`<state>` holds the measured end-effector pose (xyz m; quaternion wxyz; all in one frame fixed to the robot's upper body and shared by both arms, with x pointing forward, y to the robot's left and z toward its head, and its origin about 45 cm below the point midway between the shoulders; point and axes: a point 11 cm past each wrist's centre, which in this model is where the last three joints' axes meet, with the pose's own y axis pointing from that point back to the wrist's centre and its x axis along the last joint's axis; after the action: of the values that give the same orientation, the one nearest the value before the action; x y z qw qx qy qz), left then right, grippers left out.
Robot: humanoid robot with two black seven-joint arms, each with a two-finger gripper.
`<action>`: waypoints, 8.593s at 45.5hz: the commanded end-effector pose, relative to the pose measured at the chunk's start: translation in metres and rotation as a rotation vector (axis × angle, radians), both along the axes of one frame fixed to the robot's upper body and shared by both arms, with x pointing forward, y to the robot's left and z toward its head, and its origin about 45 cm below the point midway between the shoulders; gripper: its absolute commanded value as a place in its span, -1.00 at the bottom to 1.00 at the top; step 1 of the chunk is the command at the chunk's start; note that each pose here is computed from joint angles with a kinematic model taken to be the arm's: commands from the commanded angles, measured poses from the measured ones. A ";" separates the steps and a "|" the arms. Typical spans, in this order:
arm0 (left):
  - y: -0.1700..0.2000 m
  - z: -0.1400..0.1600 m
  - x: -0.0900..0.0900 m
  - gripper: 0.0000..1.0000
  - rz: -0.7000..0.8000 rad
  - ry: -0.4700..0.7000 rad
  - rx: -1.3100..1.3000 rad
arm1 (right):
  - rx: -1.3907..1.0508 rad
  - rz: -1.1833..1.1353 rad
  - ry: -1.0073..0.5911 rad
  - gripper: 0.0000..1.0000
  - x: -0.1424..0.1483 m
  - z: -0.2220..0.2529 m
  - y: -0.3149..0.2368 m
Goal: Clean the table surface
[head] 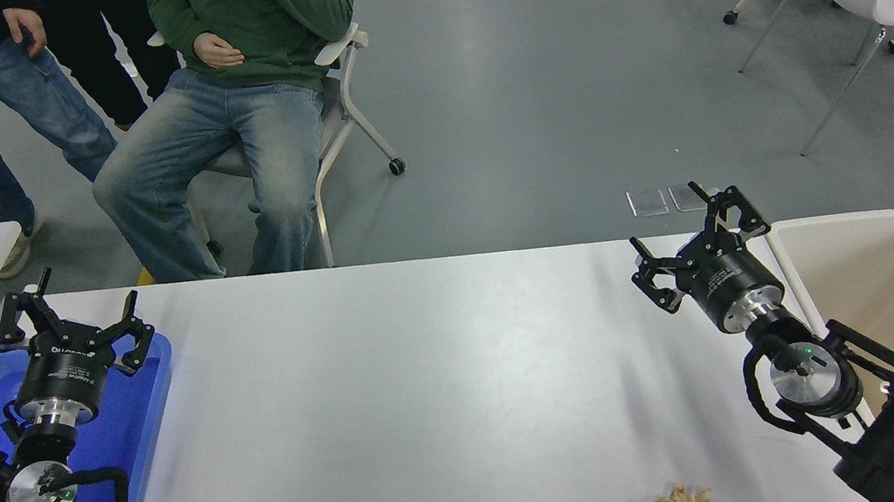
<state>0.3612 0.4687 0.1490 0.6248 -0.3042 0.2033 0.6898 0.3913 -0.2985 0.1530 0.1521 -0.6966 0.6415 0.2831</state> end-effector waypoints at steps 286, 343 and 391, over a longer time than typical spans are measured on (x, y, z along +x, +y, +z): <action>0.000 0.000 0.000 1.00 0.000 0.000 0.000 | -1.555 0.943 -0.210 -1.00 -0.065 0.185 -0.084; 0.000 0.000 0.000 1.00 0.001 -0.001 -0.001 | -1.581 0.699 -0.171 -1.00 -0.022 0.219 -0.128; 0.000 0.000 0.000 1.00 0.001 -0.001 -0.001 | -1.674 0.063 0.289 -1.00 0.041 0.131 -0.263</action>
<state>0.3612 0.4688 0.1493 0.6245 -0.3048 0.2030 0.6898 0.4318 -0.5418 0.3091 -0.4663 -0.6140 0.6052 -0.1981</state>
